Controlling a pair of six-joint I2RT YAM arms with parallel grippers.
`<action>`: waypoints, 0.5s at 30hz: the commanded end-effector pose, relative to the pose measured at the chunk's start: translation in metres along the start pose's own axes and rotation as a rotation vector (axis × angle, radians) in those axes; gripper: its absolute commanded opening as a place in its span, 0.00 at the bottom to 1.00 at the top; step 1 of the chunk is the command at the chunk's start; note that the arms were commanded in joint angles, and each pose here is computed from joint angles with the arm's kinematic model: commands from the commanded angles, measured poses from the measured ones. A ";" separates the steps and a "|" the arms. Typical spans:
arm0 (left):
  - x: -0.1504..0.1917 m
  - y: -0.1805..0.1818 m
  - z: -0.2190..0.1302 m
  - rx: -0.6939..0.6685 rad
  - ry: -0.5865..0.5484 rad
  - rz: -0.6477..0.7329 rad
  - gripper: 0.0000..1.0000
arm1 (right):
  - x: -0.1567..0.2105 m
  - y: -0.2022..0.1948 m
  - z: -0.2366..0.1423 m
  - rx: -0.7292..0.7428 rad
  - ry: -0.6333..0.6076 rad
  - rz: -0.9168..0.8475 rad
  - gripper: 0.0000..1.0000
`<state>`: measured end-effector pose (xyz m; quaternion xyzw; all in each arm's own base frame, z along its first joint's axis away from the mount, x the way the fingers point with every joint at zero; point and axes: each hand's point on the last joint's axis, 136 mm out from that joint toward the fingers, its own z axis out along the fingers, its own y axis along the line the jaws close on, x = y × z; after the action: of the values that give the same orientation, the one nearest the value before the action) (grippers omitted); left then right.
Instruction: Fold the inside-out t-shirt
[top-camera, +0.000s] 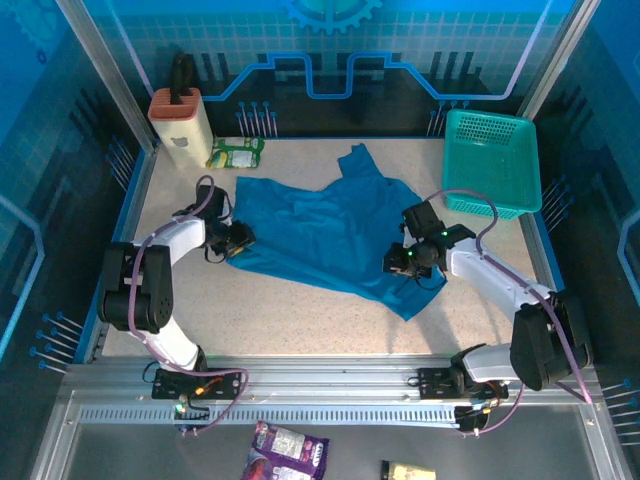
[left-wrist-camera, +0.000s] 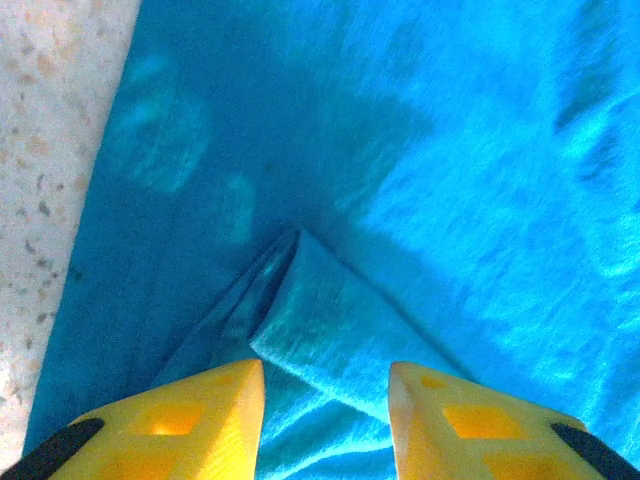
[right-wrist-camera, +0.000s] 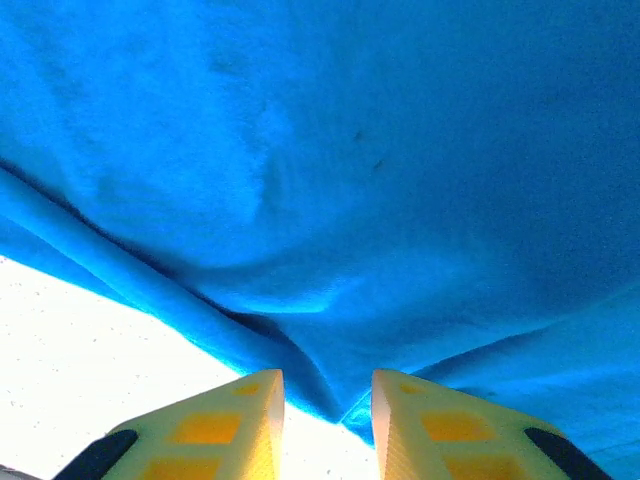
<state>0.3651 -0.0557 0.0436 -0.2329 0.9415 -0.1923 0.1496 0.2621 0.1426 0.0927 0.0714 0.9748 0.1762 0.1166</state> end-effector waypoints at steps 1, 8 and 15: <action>-0.012 -0.001 0.006 -0.008 -0.029 0.000 0.38 | 0.006 -0.005 -0.005 0.003 0.013 0.032 0.30; -0.017 0.002 0.017 -0.034 -0.007 -0.004 0.39 | 0.008 -0.008 -0.010 0.016 0.005 0.041 0.31; -0.015 0.007 0.012 -0.059 -0.020 -0.003 0.42 | 0.021 -0.017 -0.003 0.029 0.032 0.069 0.31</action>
<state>0.3768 -0.0503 0.0256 -0.2392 0.9451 -0.1728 0.1408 0.2458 0.1360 0.0870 0.0853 0.9759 0.1720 0.1039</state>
